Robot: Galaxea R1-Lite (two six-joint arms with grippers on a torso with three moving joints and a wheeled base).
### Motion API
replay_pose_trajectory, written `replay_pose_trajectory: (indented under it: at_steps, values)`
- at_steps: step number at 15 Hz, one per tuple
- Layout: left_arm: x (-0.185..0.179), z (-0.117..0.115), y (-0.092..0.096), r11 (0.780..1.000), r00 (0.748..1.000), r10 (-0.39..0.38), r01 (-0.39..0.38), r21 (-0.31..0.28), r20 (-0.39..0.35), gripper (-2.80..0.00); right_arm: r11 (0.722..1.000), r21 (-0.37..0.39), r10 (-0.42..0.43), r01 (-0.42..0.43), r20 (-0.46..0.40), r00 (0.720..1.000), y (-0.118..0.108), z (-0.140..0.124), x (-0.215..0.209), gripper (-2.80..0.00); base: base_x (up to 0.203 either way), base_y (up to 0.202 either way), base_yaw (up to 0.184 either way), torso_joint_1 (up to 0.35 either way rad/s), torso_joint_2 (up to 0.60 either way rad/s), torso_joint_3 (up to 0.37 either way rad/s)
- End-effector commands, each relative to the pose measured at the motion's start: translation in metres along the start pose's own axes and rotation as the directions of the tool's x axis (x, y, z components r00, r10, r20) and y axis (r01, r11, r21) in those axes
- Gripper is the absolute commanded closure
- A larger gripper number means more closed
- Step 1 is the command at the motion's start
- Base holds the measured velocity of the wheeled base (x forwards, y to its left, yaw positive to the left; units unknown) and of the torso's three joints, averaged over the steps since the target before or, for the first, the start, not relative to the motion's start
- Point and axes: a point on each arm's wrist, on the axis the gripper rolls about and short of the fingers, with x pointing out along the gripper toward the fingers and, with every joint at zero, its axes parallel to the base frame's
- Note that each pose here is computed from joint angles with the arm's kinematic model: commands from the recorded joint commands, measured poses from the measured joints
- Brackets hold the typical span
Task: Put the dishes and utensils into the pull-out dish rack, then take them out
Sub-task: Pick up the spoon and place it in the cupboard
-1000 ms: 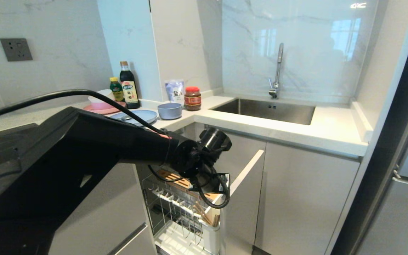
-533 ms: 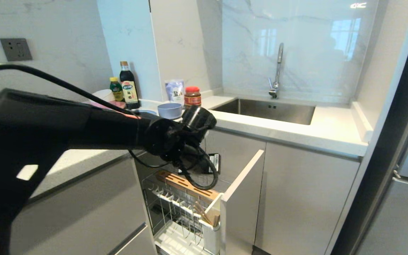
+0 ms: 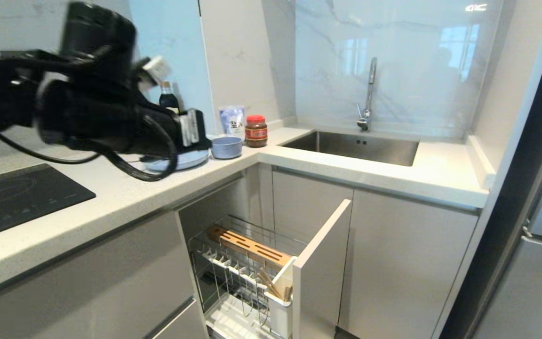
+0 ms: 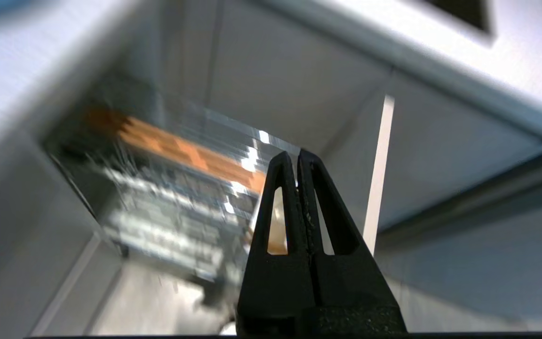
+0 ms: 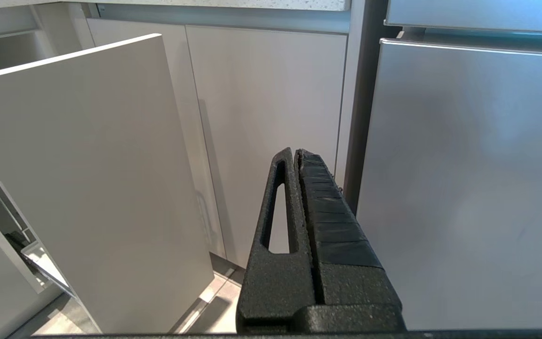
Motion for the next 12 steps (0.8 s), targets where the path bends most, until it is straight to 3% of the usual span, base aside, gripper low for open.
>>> replay_pose_trajectory:
  at_steps: [1, 3, 6, 8, 12]
  values:
    - [-0.093, 0.018, 0.022, 1.000, 0.975, 0.018, -0.019, 0.000, 0.220, 0.00, 1.000, 0.000, 0.000, 0.000, 0.003, 1.000, 0.000, 0.000, 0.000, 0.00, 0.000, 0.000, 0.000, 0.000, 0.00, 0.000]
    - [-0.145, 0.014, 0.038, 0.996, 0.938, 0.063, -0.081, 0.039, 0.342, 0.00, 1.000, 0.000, 0.000, 0.000, 0.001, 1.000, 0.000, 0.000, 0.000, 0.00, 0.000, 0.000, 0.000, 0.000, 0.00, 0.000]
    - [-0.217, -0.021, 0.051, 0.973, 0.864, 0.094, -0.186, 0.139, 0.495, 0.00, 1.000, 0.000, 0.000, 0.000, 0.002, 1.000, 0.000, 0.000, 0.000, 0.00, 0.000, 0.000, 0.000, 0.000, 0.00, 0.000]
    - [-0.254, -0.061, 0.053, 0.949, 0.822, 0.107, -0.252, 0.189, 0.559, 0.00, 1.000, 0.000, 0.000, 0.000, 0.003, 1.000, 0.000, 0.000, 0.000, 0.00, 0.000, 0.000, 0.000, 0.000, 0.00, 0.000]
    - [-0.283, -0.166, 0.054, 0.926, 0.775, 0.111, -0.309, 0.219, 0.622, 0.00, 1.000, 0.000, 0.000, 0.000, 0.001, 1.000, 0.000, 0.000, 0.000, 0.00, 0.000, 0.000, 0.000, 0.000, 0.00, 0.000]
